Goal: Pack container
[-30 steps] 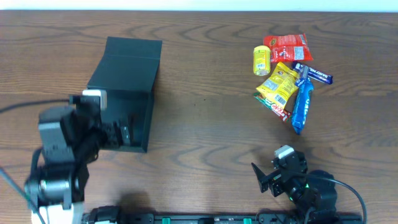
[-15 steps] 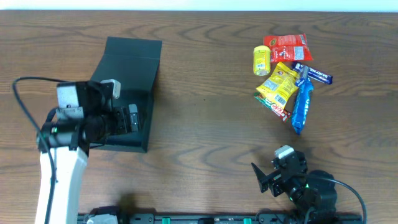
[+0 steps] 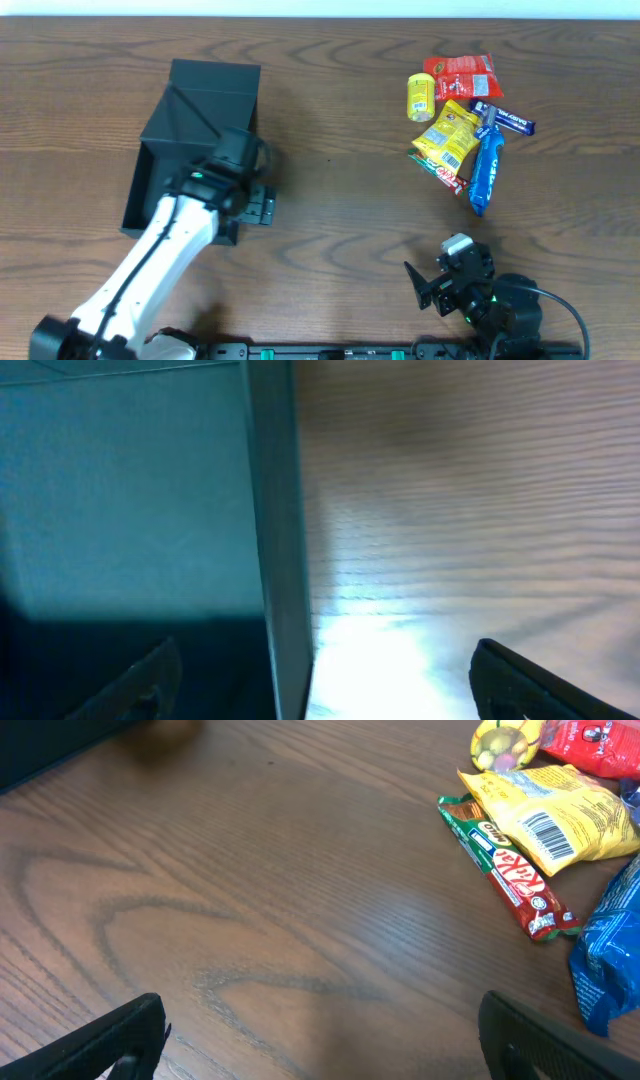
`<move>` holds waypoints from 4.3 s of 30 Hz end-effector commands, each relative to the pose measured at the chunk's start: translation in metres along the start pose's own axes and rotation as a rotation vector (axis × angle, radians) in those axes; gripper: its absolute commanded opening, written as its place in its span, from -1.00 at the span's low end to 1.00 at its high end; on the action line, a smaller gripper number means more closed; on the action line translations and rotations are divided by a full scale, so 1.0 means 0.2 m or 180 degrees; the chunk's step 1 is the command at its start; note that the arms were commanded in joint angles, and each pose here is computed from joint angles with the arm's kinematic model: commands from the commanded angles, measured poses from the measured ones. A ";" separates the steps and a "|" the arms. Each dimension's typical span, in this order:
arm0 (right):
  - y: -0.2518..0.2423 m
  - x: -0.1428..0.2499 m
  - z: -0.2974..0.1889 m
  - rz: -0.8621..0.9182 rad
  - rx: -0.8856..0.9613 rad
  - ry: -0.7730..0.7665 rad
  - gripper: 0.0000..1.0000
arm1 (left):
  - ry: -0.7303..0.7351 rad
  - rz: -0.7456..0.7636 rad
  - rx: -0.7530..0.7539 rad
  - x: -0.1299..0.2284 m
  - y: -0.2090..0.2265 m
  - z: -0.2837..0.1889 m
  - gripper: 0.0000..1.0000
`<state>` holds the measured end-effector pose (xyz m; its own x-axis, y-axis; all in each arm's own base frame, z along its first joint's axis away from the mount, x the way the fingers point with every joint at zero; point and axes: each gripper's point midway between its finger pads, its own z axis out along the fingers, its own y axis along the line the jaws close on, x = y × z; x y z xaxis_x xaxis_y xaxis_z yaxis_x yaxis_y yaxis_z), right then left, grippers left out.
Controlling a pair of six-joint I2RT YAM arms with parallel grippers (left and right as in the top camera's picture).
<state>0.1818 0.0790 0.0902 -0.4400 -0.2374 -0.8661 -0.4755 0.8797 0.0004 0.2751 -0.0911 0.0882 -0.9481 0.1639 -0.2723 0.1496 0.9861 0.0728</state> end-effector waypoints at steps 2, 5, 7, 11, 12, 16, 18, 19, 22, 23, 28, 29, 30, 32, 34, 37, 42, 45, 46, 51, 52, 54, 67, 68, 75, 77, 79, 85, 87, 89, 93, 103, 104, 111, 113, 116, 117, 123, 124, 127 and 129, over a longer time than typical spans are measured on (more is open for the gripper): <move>-0.01 0.00 0.00 0.0045 0.0032 -0.0011 0.99 | -0.0063 -0.0266 -0.0486 -0.04 0.09 0.04 0.79; -0.01 0.00 0.00 0.0045 0.0032 -0.0011 0.98 | -0.0009 -0.0293 -0.0498 -0.04 0.09 0.08 0.75; -0.01 0.00 0.00 0.0045 0.0032 -0.0011 0.99 | 0.0017 -0.0287 -0.0504 -0.05 0.08 0.11 0.69; -0.01 0.00 0.00 0.0045 0.0032 -0.0011 0.99 | 0.0067 -0.0277 -0.0517 -0.05 0.07 0.16 0.32; -0.01 0.00 0.00 0.0045 0.0032 -0.0011 0.98 | 0.0073 -0.0288 -0.0521 -0.05 0.07 0.17 0.11; -0.01 0.00 0.00 0.0045 0.0032 -0.0011 0.99 | 0.0057 -0.0476 -0.0522 -0.05 0.07 0.18 -0.18; -0.01 0.00 0.00 0.0045 0.0032 -0.0011 0.98 | 0.0039 -0.0537 -0.0503 -0.06 0.06 0.18 -0.28; -0.01 0.00 0.00 0.0045 0.0032 -0.0011 0.99 | 0.0026 -0.0545 -0.0477 -0.06 0.06 0.18 -0.34; -0.01 0.00 0.00 0.0045 0.0032 -0.0011 0.99 | 0.0013 -0.0557 -0.0386 -0.07 0.03 0.19 -0.49; -0.01 0.00 0.00 0.0045 0.0032 -0.0011 0.98 | 0.0017 -0.0558 -0.0369 -0.07 0.03 0.19 -0.54; -0.01 0.00 0.00 0.0045 0.0032 -0.0011 0.98 | 0.0021 -0.0649 -0.0335 -0.07 0.02 0.19 -0.61; -0.01 0.00 0.00 0.0045 0.0032 -0.0011 0.99 | 0.0020 -0.0673 -0.0336 -0.07 0.02 0.19 -0.61; -0.01 0.00 0.00 0.0045 0.0032 -0.0011 0.99 | 0.0019 -0.0695 -0.0336 -0.07 0.02 0.19 -0.63; -0.01 0.00 0.00 0.0045 0.0032 -0.0011 0.99 | 0.0016 -0.0727 -0.0332 -0.07 0.02 0.19 -0.74; -0.01 0.00 0.00 0.0045 0.0032 -0.0011 0.99 | 0.0016 -0.0741 -0.0236 -0.08 -0.01 0.19 -0.89; -0.01 0.00 0.00 0.0045 0.0032 -0.0011 0.98 | 0.0012 -0.0758 -0.0074 -0.09 -0.06 0.19 -0.88; -0.01 0.00 0.00 0.0045 0.0032 -0.0011 0.99 | -0.0075 -0.0890 0.0086 -0.14 -0.10 0.19 -0.89; -0.01 0.00 0.00 0.0045 0.0032 -0.0011 0.98 | -0.0153 -0.0899 0.0266 -0.18 -0.15 0.19 -0.89; -0.01 0.00 0.00 0.0045 0.0032 -0.0011 0.99 | -0.0183 -0.0898 0.0339 -0.20 -0.17 0.18 -0.89; -0.01 0.00 0.00 0.0045 0.0032 -0.0011 0.98 | -0.0351 -0.0842 0.0601 -0.26 -0.29 0.16 -0.89; -0.01 0.00 0.00 0.0045 0.0032 -0.0011 0.99 | -0.0381 -0.0840 0.0628 -0.27 -0.31 0.15 -0.88; -0.01 0.00 0.00 0.0045 0.0032 -0.0011 0.99 | -0.0450 -0.0811 0.0697 -0.29 -0.37 0.14 -0.88; -0.01 0.00 0.00 0.0045 0.0032 -0.0011 0.99 | -0.0459 -0.0223 0.0947 -0.45 -0.84 0.09 -0.89; -0.01 0.00 0.00 0.0045 0.0032 -0.0011 0.99 | -0.0454 -0.0207 0.0951 -0.48 -0.87 0.09 -0.89; -0.01 0.00 0.00 0.0045 0.0032 -0.0011 0.99 | -0.0443 -0.0128 0.1079 -0.62 -1.04 0.08 -0.89; -0.01 0.00 0.00 0.0045 0.0032 -0.0011 0.98 | -0.0409 -0.0195 0.1106 -0.63 -1.08 0.09 -0.89; -0.01 0.00 0.00 0.0045 0.0032 -0.0011 0.99 | -0.0372 -0.0299 0.1110 -0.64 -1.10 0.10 -0.89; -0.01 0.00 0.00 0.0045 0.0032 -0.0011 0.99 | -0.0256 -0.0518 0.1138 -0.61 -1.12 0.12 -0.89; -0.01 0.00 0.00 0.0045 0.0032 -0.0011 0.99 | -0.0219 -0.0619 0.1169 -0.61 -1.13 0.12 -0.89; -0.01 0.00 0.00 0.0045 0.0032 -0.0011 0.98 | -0.0178 -0.0784 0.1186 -0.60 -1.14 0.11 -0.89; -0.01 0.00 0.00 0.0045 0.0032 -0.0011 0.98 | -0.0127 -0.1056 0.1197 -0.60 -1.14 0.11 -0.88; -0.01 0.00 0.00 0.0045 0.0032 -0.0011 0.98 | -0.0136 -0.1127 0.1176 -0.61 -1.13 0.11 -0.89; -0.01 0.00 0.00 0.0045 0.0032 -0.0011 0.99 | -0.0148 -0.1065 0.1174 -0.61 -1.13 0.11 -0.89; -0.01 0.00 0.00 0.0045 0.0032 -0.0011 0.99 | -0.0275 -0.0537 0.1177 -0.65 -1.14 0.05 0.34; -0.01 0.00 0.00 0.0045 0.0032 -0.0012 0.98 | -0.0320 -0.0412 0.1181 -0.68 -1.14 -0.02 0.33; -0.01 0.00 0.00 0.0045 0.0032 -0.0011 0.98 | -0.0407 -0.0327 0.1107 -0.73 -1.12 -0.14 0.25; -0.01 0.00 0.00 0.0045 0.0032 -0.0011 0.99 | -0.0455 -0.0324 0.1064 -0.75 -1.10 -0.19 0.25; -0.01 0.00 0.00 0.0045 0.0032 -0.0011 0.99 | -0.0799 -0.0333 0.0756 -0.81 -0.91 -0.51 0.27; -0.01 0.00 0.00 0.0045 0.0032 -0.0011 0.99 | -0.0875 -0.0340 0.0696 -0.81 -0.87 -0.58 0.29; -0.01 0.00 0.00 0.0045 0.0032 -0.0011 0.99 | -0.1090 -0.0365 0.0486 -0.78 -0.71 -0.76 0.30; -0.02 0.00 0.00 0.0028 0.0051 -0.0007 0.99 | -0.1183 -0.0362 0.0330 -0.75 -0.61 -0.85 0.31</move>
<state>0.1820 0.0787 0.0901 -0.4402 -0.2375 -0.8659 -0.4741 0.8805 -0.0005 0.3510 -0.2694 0.2404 -0.8671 0.0380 -0.4967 0.1204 0.9835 -0.1350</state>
